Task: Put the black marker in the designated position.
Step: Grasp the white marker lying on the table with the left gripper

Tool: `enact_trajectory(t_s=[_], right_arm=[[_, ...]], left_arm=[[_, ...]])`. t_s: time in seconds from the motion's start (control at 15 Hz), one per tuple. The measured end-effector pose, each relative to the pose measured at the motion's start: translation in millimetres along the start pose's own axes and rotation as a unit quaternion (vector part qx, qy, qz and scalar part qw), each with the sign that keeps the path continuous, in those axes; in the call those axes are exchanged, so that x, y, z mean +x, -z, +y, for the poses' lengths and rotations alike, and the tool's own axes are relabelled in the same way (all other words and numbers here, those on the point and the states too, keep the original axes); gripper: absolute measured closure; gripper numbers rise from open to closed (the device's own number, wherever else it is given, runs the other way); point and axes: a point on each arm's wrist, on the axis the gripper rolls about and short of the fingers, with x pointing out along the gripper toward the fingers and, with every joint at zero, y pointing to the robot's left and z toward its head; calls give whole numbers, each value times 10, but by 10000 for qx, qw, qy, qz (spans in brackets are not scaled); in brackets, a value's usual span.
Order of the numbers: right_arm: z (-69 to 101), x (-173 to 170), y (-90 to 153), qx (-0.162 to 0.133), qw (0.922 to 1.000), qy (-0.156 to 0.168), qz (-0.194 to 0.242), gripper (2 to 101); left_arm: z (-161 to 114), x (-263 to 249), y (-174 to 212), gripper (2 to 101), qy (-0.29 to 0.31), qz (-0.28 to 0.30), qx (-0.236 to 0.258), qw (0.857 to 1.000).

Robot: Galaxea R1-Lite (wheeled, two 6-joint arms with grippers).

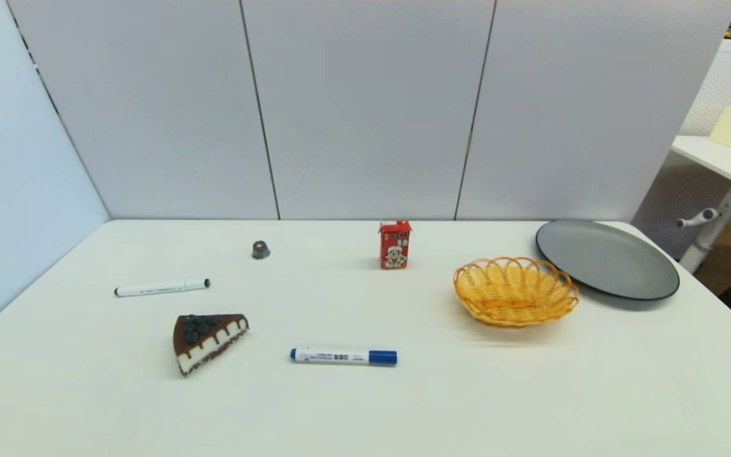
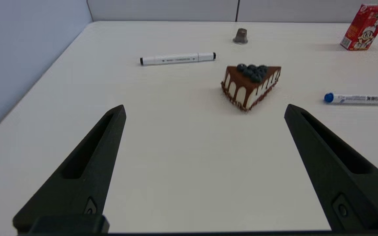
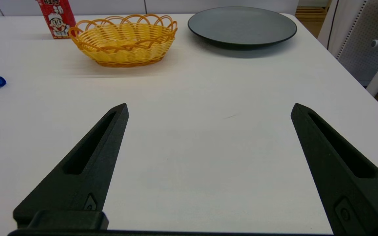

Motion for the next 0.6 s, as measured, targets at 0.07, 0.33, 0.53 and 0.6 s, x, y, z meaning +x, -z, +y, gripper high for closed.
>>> enact_trajectory(t_s=[0.07, 0.33, 0.53, 0.6], right_arm=[[0, 0, 0, 0, 10000, 2, 1, 43], [0, 0, 0, 4, 10000, 0, -2, 43], [0, 0, 0, 2, 10000, 2, -2, 43], [0, 0, 0, 2, 10000, 0, 0, 43]], left_arm=[[3, 29, -170, 53, 2, 129, -5, 9999], [18, 381, -833, 53, 20, 769, 7, 9970], [26, 883, -1236, 53, 77, 1272, 260, 9915], [30, 1086, -1380, 53, 116, 1469, 445, 9881]])
